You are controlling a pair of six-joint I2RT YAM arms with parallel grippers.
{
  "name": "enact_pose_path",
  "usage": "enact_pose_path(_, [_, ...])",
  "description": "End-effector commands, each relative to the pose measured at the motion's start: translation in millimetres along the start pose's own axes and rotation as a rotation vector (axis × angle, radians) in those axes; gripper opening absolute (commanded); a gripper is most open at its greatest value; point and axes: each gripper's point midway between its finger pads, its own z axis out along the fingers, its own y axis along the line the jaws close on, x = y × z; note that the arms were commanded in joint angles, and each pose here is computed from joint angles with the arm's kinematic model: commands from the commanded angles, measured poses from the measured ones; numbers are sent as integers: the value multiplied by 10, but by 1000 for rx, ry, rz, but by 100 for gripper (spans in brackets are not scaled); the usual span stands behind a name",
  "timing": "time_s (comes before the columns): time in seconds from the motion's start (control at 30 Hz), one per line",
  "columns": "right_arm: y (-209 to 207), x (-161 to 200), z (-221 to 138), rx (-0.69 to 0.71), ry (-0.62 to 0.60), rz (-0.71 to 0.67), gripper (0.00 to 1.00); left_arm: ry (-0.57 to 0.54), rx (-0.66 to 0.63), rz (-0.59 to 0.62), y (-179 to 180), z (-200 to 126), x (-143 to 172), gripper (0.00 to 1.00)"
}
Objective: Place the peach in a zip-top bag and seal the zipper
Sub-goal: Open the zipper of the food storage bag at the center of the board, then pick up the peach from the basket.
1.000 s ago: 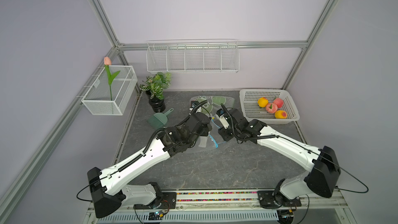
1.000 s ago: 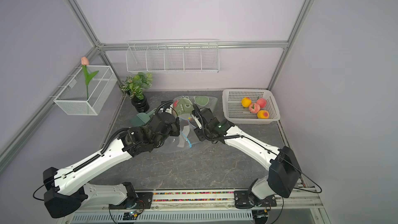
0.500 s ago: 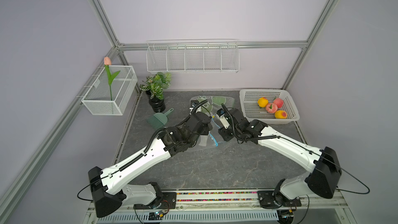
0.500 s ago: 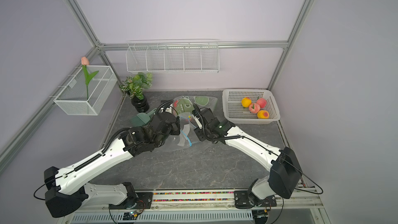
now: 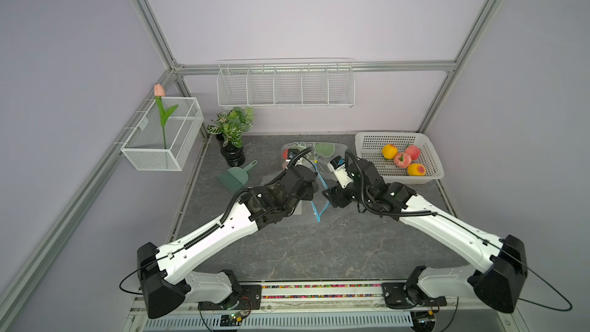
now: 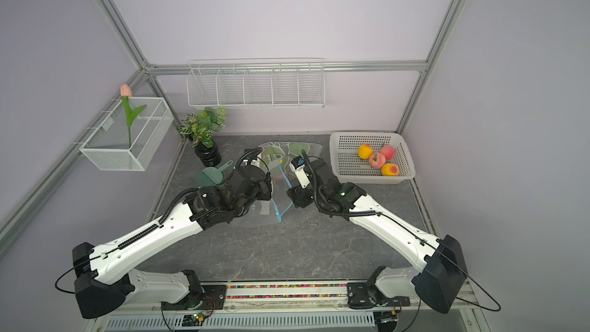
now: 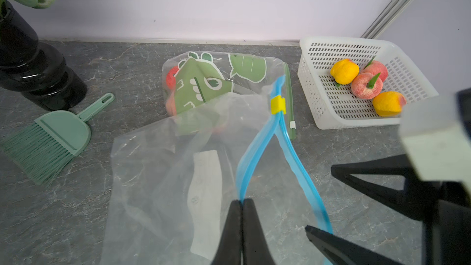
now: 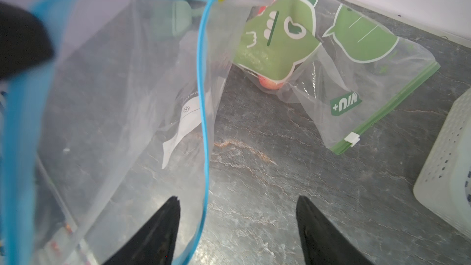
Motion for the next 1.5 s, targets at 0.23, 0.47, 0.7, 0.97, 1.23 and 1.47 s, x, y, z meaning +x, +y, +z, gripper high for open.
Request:
enact_pose_path(0.23, [-612, -292, -399, 86, -167, 116, 81, 35, 95, -3, -206, 58, 42, 0])
enact_pose_path(0.47, [-1597, -188, -538, 353, -109, 205, 81, 42, 116, -8, -241, 53, 53, 0])
enact_pose_path(0.7, [-2539, -20, -587, 519, -36, 328, 81, 41, 132, -9, -263, 32, 42, 0])
enact_pose_path(0.97, [-3449, 352, -671, 687, 84, 487, 81, 33, 121, -2, -239, 18, 21, 0])
enact_pose_path(1.23, [-3966, 792, -677, 729, 205, 589, 82, 33, 120, 6, -251, 32, 13, 0])
enact_pose_path(1.47, [-4175, 1031, -633, 706, 264, 639, 83, 36, 121, 8, -269, 56, 18, 0])
